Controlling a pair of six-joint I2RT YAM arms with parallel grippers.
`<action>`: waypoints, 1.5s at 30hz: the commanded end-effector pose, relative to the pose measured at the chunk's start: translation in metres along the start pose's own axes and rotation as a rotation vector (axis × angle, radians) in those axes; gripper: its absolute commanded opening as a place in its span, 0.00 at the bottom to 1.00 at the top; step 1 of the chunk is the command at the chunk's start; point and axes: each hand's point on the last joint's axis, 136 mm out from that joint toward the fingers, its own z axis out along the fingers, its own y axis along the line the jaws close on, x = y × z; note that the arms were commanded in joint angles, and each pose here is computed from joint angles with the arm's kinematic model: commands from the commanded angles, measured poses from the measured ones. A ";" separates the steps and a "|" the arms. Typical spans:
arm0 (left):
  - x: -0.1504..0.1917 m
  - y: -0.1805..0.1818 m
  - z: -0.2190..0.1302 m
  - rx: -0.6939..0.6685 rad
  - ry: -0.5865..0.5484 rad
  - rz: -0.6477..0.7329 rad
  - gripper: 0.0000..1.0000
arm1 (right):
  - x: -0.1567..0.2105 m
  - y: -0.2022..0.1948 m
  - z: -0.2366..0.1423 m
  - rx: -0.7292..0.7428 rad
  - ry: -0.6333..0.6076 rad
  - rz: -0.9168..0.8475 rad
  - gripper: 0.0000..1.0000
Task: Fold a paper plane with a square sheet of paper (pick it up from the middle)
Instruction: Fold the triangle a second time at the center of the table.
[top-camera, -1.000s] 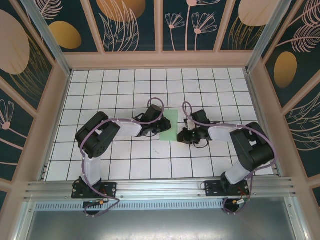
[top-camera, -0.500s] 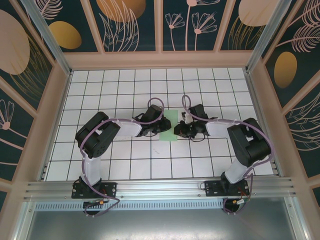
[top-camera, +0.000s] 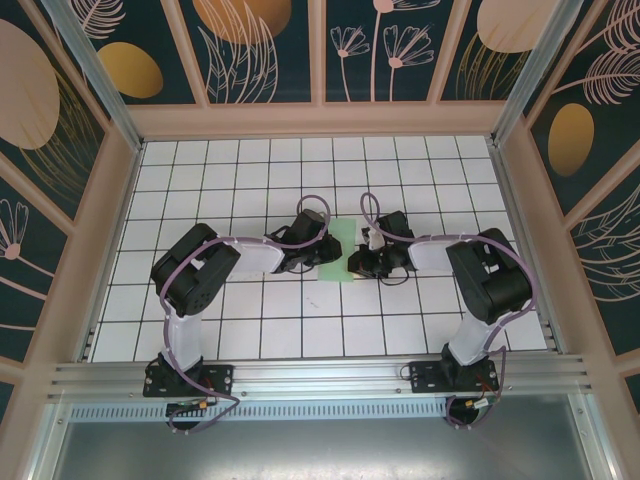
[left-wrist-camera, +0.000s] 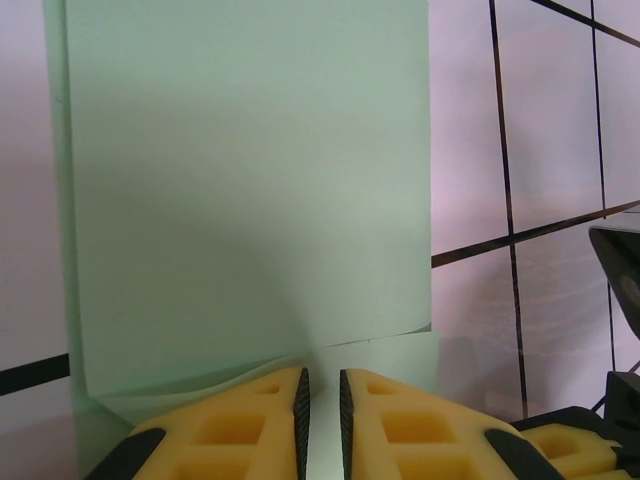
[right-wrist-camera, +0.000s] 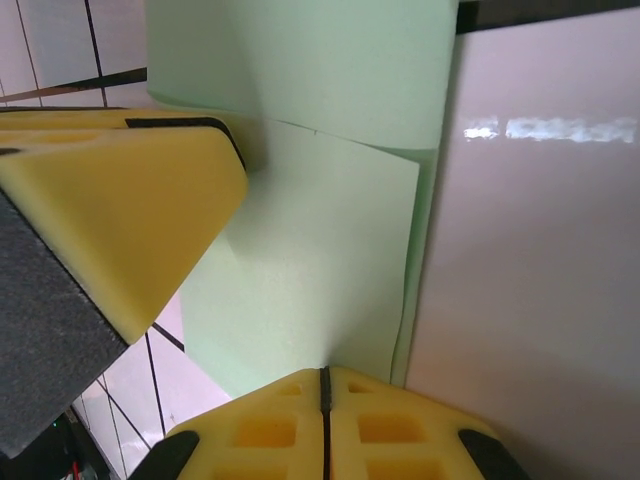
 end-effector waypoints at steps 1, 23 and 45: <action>-0.012 0.059 0.001 -0.209 -0.048 0.020 0.20 | 0.045 -0.066 0.006 0.223 0.107 0.103 0.10; -0.033 0.053 -0.009 -0.121 -0.149 0.076 0.26 | 0.047 -0.072 0.002 0.228 0.114 0.099 0.09; -0.058 0.010 -0.050 0.041 -0.238 0.115 0.33 | 0.011 -0.029 -0.002 0.111 0.043 0.053 0.11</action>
